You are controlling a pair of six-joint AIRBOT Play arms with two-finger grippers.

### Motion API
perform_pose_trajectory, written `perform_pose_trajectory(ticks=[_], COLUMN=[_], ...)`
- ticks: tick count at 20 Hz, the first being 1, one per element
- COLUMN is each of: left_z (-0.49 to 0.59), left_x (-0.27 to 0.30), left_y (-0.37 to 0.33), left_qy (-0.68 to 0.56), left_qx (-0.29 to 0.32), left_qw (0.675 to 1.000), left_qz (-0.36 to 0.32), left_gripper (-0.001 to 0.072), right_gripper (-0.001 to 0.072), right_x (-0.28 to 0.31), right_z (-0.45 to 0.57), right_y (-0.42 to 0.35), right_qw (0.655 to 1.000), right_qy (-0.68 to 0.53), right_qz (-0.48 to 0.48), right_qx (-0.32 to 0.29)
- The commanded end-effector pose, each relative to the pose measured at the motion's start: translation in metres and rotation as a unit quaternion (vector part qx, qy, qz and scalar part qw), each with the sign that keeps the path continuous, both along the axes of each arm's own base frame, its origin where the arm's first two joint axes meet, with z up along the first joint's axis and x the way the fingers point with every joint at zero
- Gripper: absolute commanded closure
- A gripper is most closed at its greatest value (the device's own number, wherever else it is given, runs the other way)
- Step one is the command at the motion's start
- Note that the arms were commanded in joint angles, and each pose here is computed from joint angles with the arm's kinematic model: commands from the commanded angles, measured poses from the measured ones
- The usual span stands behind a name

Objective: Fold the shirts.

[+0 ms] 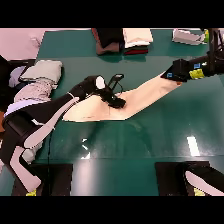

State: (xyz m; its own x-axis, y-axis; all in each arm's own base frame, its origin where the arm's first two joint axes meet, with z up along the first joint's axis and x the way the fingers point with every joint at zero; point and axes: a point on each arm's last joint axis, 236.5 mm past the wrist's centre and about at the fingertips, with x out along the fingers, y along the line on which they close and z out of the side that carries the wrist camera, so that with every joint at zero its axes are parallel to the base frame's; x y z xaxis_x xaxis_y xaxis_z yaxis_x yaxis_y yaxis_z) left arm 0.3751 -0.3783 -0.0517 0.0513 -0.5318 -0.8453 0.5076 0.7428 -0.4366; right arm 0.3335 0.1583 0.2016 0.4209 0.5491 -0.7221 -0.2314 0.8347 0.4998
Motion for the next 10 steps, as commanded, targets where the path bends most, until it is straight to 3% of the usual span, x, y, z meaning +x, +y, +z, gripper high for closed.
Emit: perform_pose_trajectory(ticks=[1, 5, 10], left_z=[0.047, 0.130, 0.224], left_x=[0.033, 0.073, 0.075], left_y=[0.032, 0.132, 0.266], left_qy=[-0.054, -0.146, -0.234], left_qx=[0.000, 0.035, 0.092], left_qw=[0.998, 0.984, 0.948], left_qz=[0.032, 0.094, 0.193], left_gripper=[0.0681, 0.0681, 0.0680], right_gripper=[0.0695, 0.0694, 0.0693], right_x=[0.002, 0.015, 0.018], right_z=[0.001, 0.012, -0.016], right_y=[0.030, 0.102, 0.236], right_qw=[1.000, 0.995, 0.981], right_qy=[-0.002, -0.026, -0.035], right_qz=[0.026, 0.094, 0.183], right_qx=[0.011, 0.025, 0.051])
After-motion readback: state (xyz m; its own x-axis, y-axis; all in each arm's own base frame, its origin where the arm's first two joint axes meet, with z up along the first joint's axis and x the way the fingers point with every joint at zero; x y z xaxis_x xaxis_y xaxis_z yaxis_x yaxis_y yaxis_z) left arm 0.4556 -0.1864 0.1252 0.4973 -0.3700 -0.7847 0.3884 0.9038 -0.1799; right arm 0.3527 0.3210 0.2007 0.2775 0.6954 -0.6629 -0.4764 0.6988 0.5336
